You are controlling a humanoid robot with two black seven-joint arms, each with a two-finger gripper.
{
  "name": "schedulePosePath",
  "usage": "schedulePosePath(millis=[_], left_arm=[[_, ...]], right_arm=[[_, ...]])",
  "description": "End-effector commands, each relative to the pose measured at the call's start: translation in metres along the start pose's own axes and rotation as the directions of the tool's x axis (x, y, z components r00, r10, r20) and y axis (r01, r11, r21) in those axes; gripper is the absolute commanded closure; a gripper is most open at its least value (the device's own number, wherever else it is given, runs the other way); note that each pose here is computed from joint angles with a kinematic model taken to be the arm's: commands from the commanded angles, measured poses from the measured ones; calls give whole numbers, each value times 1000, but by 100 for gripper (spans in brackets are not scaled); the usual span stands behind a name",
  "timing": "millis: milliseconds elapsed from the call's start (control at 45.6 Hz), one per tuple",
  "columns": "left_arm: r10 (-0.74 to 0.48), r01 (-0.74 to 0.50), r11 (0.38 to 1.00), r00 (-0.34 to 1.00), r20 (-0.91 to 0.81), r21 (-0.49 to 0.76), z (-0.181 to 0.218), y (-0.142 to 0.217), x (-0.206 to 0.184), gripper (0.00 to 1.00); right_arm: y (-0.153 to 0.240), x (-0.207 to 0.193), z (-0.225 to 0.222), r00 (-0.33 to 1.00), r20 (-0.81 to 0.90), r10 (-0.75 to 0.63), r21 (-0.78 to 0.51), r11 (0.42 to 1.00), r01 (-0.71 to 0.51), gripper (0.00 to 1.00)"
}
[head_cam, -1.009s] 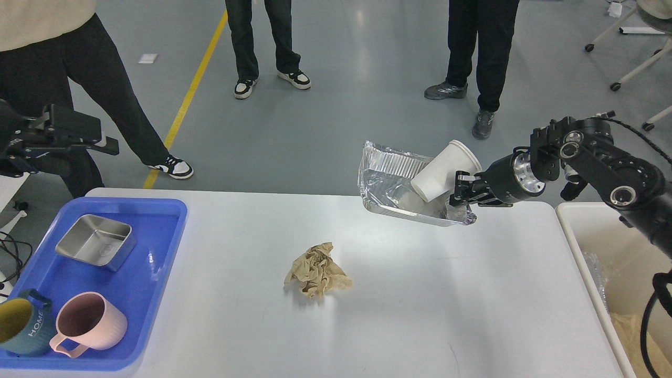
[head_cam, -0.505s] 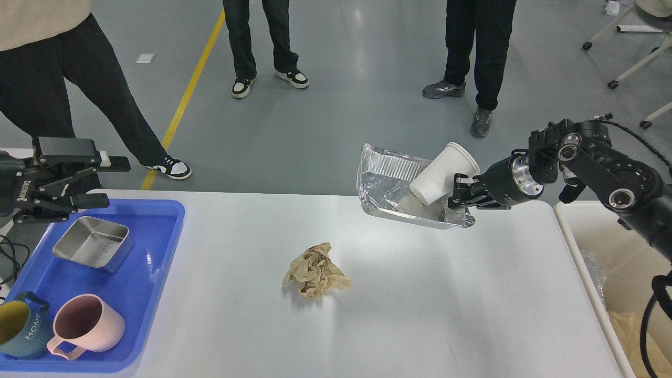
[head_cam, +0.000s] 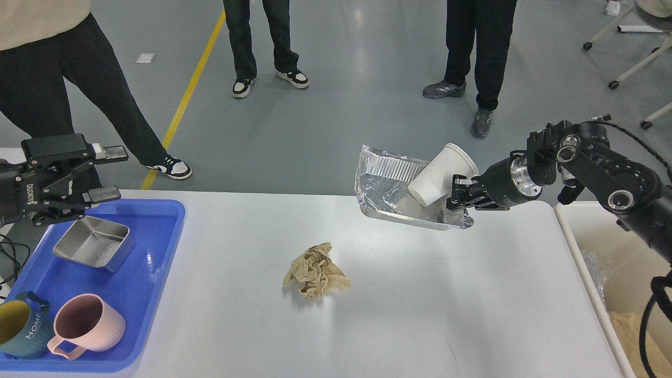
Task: Tidy desktop
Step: 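Withdraw the left gripper and bring it back over the table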
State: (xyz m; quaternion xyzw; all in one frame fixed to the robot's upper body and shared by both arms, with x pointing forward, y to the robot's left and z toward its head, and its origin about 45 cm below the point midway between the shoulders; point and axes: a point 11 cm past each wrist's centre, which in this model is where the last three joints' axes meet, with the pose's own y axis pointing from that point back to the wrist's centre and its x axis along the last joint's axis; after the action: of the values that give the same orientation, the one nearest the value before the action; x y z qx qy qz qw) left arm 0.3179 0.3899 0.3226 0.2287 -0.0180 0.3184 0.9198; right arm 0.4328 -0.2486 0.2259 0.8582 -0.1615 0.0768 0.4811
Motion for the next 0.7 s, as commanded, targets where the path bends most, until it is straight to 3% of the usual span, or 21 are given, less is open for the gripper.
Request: schedulePosePath(millis=[0,219,373,461,680], left_arm=[[-5,5,1000,1000,-6,20,-4,-1,-2,6],[-36,37,996,999,-15,83,-12,-4,-6,4],[-28,25,990,999,16,135,-20,-31,-9,4],[-42,35,983,999,35,181,-26,-76,-23,4],[-244,193,954,945,218,230,-26,-207,-112,4]], right_arm=[[0,0,0,1000,-1,1,1,1000,-1,100],[0,-1,-1,1000,-4,-2,2,1000,2,100],[-1,-1,-3,1000,-7,-3,6,1000,3,100],[0,0,-4,1000,-6,1,11,1000,0,100],[2,0,-6,1000,-14,2,13,1000,-2,100]])
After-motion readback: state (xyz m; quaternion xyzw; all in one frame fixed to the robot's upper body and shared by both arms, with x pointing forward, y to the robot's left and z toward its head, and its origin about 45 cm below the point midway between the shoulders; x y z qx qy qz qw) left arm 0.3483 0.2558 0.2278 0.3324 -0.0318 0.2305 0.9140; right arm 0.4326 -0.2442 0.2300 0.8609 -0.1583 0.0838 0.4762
